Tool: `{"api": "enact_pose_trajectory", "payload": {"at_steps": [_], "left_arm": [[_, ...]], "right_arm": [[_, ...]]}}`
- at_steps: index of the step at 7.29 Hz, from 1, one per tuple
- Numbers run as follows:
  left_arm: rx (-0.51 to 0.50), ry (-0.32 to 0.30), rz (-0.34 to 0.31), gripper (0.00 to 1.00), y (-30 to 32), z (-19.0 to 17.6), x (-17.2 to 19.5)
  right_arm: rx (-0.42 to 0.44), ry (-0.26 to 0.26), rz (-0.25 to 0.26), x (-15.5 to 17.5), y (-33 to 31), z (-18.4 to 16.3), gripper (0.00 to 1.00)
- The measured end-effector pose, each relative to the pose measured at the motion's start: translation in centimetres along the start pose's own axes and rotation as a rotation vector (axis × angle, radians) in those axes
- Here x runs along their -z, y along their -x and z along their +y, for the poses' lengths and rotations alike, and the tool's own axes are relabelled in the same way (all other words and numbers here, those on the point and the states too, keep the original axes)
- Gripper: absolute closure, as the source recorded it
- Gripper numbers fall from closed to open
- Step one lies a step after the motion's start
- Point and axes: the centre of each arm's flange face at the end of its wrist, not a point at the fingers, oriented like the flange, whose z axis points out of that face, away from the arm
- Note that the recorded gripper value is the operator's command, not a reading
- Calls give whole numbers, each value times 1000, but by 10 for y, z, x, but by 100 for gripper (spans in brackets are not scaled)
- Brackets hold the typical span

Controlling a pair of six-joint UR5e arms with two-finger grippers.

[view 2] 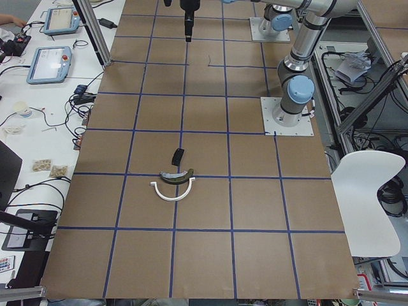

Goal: Place bearing gear from tray to pile

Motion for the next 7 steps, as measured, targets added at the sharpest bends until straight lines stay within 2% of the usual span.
{"api": "enact_pose_trajectory", "payload": {"at_steps": [6,7], "left_arm": [[1,3,-1,0,1,0,-1],[1,3,-2,0,0,0,-1]], "right_arm": [[6,12,2,-3,-1,0,0],[46,24,7,-8,-7,-4,0]]}}
